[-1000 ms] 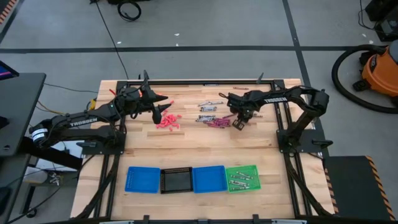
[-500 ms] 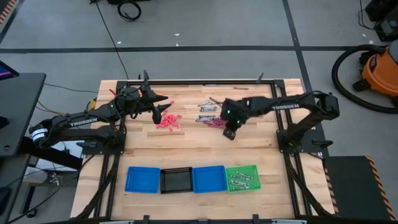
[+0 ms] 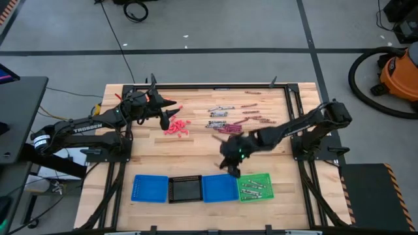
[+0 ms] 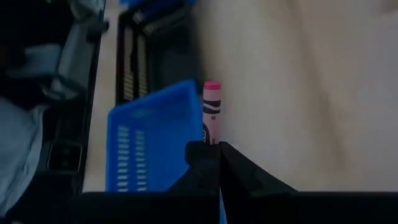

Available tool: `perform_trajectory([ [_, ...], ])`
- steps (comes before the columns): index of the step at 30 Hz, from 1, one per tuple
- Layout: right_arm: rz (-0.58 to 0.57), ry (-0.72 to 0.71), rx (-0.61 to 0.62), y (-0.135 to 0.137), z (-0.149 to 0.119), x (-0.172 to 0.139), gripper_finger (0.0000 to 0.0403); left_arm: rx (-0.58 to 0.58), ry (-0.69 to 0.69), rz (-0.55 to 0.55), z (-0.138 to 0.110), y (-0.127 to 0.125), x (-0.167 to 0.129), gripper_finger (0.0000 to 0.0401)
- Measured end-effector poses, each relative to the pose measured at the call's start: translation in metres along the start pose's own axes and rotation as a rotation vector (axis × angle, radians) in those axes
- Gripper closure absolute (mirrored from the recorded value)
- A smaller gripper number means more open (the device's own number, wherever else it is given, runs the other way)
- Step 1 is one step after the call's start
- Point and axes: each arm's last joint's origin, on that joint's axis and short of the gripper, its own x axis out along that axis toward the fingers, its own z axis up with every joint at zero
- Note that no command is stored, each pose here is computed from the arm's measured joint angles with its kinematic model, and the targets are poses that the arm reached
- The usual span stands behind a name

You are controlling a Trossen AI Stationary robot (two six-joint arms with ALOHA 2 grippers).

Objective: Sort crayons
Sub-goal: Put the pink crayon into the right blue bin

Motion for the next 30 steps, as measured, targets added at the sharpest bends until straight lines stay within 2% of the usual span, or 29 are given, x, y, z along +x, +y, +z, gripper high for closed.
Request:
perform_trajectory([
  [4, -0.015, 0.042, -0.045, 0.025, -0.001, 0.019, 0.0394, 0.000, 0.000, 0.000, 0.000, 0.000, 0.000, 0.0196],
  [7, -0.071, 0.103, -0.077, 0.038, 0.000, 0.034, 0.0394, 0.000, -0.009, 0.001, 0.001, 0.000, 0.000, 0.0196],
  [14, -0.149, 0.283, -0.134, 0.050, 0.005, 0.069, 0.0392, 0.001, -0.019, 0.008, 0.002, 0.000, 0.000, 0.0196],
  [16, -0.136, 0.305, -0.153, 0.052, 0.007, 0.075, 0.0383, 0.001, -0.019, 0.009, 0.002, 0.000, 0.000, 0.0196],
  [23, -0.089, 0.352, -0.130, 0.050, 0.013, 0.075, 0.0332, 0.001, -0.021, 0.009, 0.002, 0.000, 0.000, 0.0196],
  [28, -0.074, 0.299, -0.118, 0.050, 0.029, 0.052, 0.0322, 0.001, -0.021, 0.009, 0.002, 0.000, 0.000, 0.0196],
  [30, -0.105, 0.320, -0.127, 0.047, 0.029, 0.043, 0.0322, 0.001, -0.021, 0.009, 0.002, 0.000, 0.000, 0.0196],
])
